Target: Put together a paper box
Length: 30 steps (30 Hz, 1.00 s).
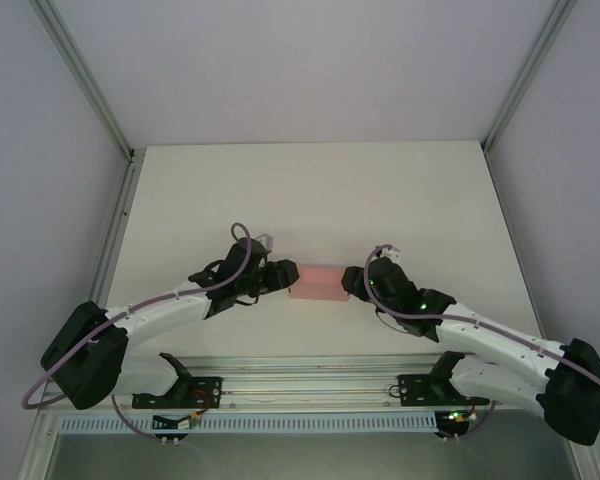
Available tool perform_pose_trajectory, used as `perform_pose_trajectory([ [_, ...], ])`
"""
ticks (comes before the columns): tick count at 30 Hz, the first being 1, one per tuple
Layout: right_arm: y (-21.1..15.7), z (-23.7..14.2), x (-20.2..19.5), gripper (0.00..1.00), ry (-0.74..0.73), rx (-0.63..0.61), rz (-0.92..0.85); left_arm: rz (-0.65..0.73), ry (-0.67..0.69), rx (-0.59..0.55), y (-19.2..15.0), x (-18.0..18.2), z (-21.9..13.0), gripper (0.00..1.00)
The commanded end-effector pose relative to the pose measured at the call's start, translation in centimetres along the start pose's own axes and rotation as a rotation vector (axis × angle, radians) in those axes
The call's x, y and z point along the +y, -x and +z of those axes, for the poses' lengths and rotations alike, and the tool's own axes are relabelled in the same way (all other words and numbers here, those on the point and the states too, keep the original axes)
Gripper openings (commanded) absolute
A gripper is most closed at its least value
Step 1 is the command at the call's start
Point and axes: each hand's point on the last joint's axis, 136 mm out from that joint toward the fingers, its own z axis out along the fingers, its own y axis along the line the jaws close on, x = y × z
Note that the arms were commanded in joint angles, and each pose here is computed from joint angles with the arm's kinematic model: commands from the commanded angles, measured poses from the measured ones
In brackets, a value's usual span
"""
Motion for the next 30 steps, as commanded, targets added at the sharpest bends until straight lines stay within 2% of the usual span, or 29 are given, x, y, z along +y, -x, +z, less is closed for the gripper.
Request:
perform_pose_trajectory([
  [1, 1.2, -1.5, 1.3, 0.76, 0.046, 0.049, -0.182, 0.090, 0.080, 0.008, 0.6, -0.1, -1.1, 0.72],
  [4, 1.0, -2.4, 4.5, 1.00, 0.219, 0.140, -0.442, 0.135, 0.058, -0.033, 2.4, -1.9, -2.1, 0.95],
  [5, 0.5, -2.9, 5.6, 1.00, 0.285, 0.187, -0.543, 0.145, 0.070, -0.056, 3.2, -2.2, -2.7, 1.00],
  [10, -2.9, -3.8, 8.2, 1.00, 0.534, 0.403, -0.984, 0.180, 0.259, -0.220, 7.1, -0.2, -7.4, 1.00],
  [14, -2.7, -0.8, 7.9, 1.00, 0.532, 0.425, -1.267, 0.162, 0.433, -0.319, 8.2, 3.8, -11.4, 1.00],
  [16, -2.4, 0.8, 7.6, 1.00, 0.493, 0.449, -1.336, 0.147, 0.490, -0.320, 7.6, 5.5, -12.6, 1.00],
  [19, -3.4, 2.2, 7.0, 1.00, 0.467, 0.550, -1.436, 0.117, 0.545, -0.317, 6.3, 7.7, -13.7, 1.00],
  [21, -3.9, 3.7, 6.4, 1.00, 0.390, 0.576, -1.521, 0.095, 0.558, -0.319, 5.5, 8.7, -14.1, 1.00],
  [24, -4.0, 5.7, 6.3, 0.91, 0.304, 0.549, -1.597, 0.067, 0.535, -0.323, 4.6, 9.3, -14.3, 1.00],
  [26, -3.8, 6.7, 6.3, 0.79, 0.270, 0.516, -1.622, 0.061, 0.511, -0.329, 4.3, 9.2, -14.4, 1.00],
  [28, -3.4, 7.4, 6.4, 0.61, 0.237, 0.484, -1.634, 0.060, 0.498, -0.344, 4.3, 9.2, -14.8, 1.00],
  [30, -2.7, 7.7, 6.6, 0.48, 0.200, 0.448, -1.635, 0.060, 0.498, -0.355, 4.4, 9.2, -15.1, 1.00],
])
